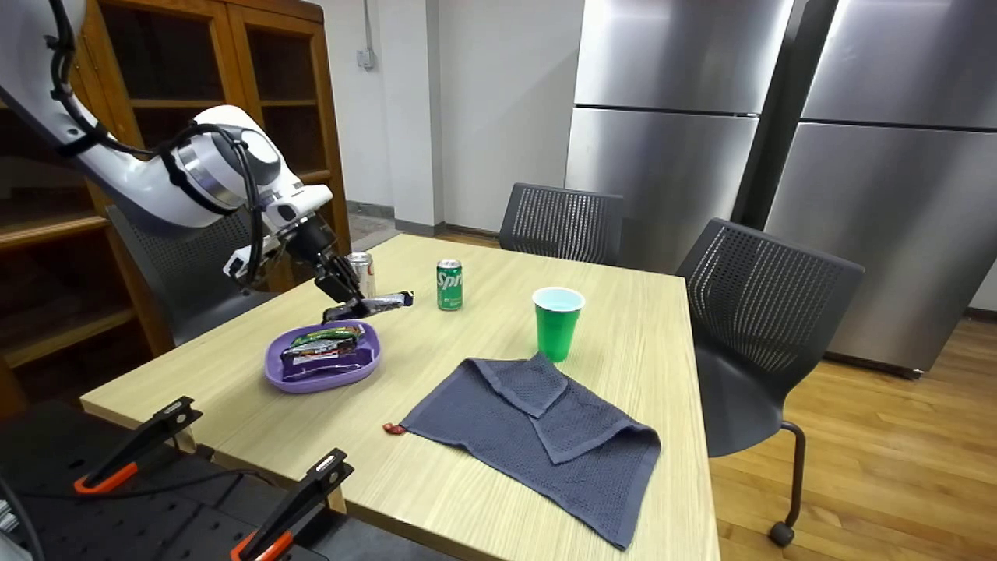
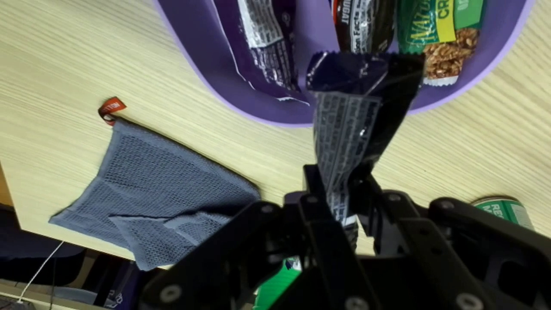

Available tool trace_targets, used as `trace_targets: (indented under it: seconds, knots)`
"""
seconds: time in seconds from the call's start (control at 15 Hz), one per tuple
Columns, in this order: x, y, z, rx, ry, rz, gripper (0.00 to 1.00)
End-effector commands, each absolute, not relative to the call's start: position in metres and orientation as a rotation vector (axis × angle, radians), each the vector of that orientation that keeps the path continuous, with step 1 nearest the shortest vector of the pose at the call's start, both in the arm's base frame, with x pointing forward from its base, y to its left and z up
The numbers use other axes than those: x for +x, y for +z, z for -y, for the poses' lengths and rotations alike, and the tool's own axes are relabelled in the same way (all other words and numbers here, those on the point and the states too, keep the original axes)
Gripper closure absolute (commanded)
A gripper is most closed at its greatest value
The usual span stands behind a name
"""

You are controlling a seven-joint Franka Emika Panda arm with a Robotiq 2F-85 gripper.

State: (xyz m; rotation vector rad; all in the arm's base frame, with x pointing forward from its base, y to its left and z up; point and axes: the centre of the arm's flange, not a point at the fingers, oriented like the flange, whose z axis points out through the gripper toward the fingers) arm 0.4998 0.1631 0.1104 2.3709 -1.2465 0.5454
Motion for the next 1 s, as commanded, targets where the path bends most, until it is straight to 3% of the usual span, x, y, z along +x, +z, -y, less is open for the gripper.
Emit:
trace_targets:
  seconds: [0.0, 0.93]
  knots:
    - [0.482, 0.121, -0.178, 2.346, 0.5, 1.259, 0.94]
    - [0.472, 0.083, -0.205, 2.343, 0.381, 1.142, 0.94]
